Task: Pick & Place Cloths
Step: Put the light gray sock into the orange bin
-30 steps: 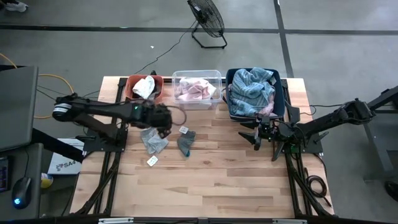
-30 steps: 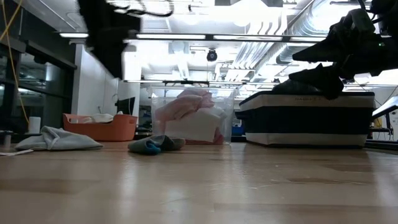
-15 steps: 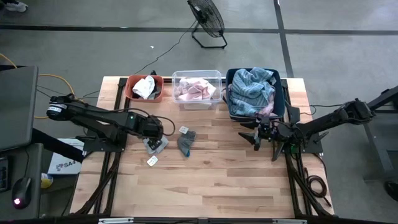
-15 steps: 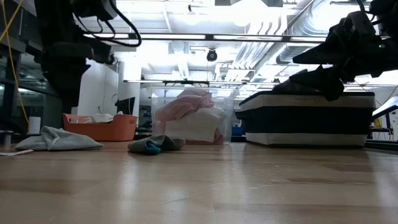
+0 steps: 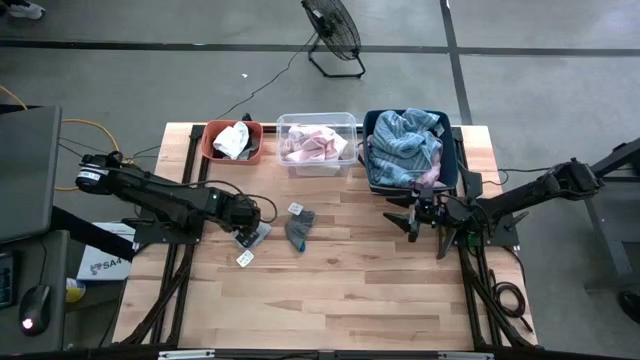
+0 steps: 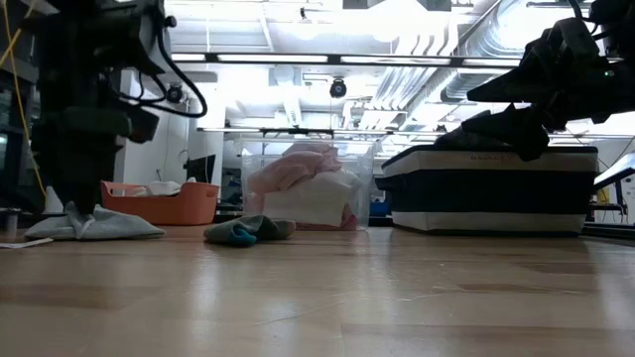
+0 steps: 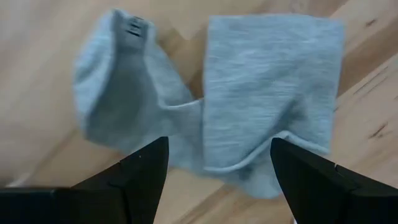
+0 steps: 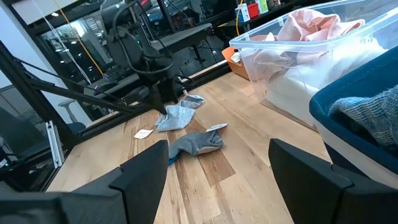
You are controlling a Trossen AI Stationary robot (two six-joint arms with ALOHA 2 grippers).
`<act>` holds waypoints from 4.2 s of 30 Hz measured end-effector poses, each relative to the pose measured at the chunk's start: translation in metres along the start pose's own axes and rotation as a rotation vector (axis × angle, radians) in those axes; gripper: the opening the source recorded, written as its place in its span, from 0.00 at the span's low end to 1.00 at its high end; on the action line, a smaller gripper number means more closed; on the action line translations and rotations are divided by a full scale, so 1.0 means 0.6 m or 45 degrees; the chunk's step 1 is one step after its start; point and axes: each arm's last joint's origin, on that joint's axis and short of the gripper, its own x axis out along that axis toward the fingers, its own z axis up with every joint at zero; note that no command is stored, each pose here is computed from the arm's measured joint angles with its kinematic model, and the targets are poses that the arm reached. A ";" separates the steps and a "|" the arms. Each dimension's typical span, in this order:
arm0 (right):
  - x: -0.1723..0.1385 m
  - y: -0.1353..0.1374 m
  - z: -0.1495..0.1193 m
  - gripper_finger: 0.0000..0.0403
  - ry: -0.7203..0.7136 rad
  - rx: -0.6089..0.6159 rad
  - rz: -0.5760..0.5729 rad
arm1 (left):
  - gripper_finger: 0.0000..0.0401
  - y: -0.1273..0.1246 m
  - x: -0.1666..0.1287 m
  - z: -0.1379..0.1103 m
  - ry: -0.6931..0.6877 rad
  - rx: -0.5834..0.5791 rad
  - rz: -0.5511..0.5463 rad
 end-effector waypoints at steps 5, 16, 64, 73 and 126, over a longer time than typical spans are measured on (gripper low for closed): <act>0.000 0.000 0.000 0.67 0.000 0.000 0.000 | 0.69 0.003 0.022 -0.006 -0.015 -0.008 -0.053; 0.000 0.000 0.000 0.67 0.000 0.000 0.000 | 0.57 0.009 0.043 -0.013 -0.047 -0.013 -0.089; 0.000 0.000 0.000 0.67 0.000 0.000 -0.001 | 0.01 0.008 -0.098 -0.049 -1.424 0.697 0.469; 0.000 0.000 0.000 0.67 0.000 0.000 0.000 | 0.00 0.060 -0.109 0.006 -1.416 0.208 0.529; 0.000 0.000 0.000 0.67 0.000 0.000 0.000 | 0.10 0.253 0.028 0.209 -0.670 -0.439 0.485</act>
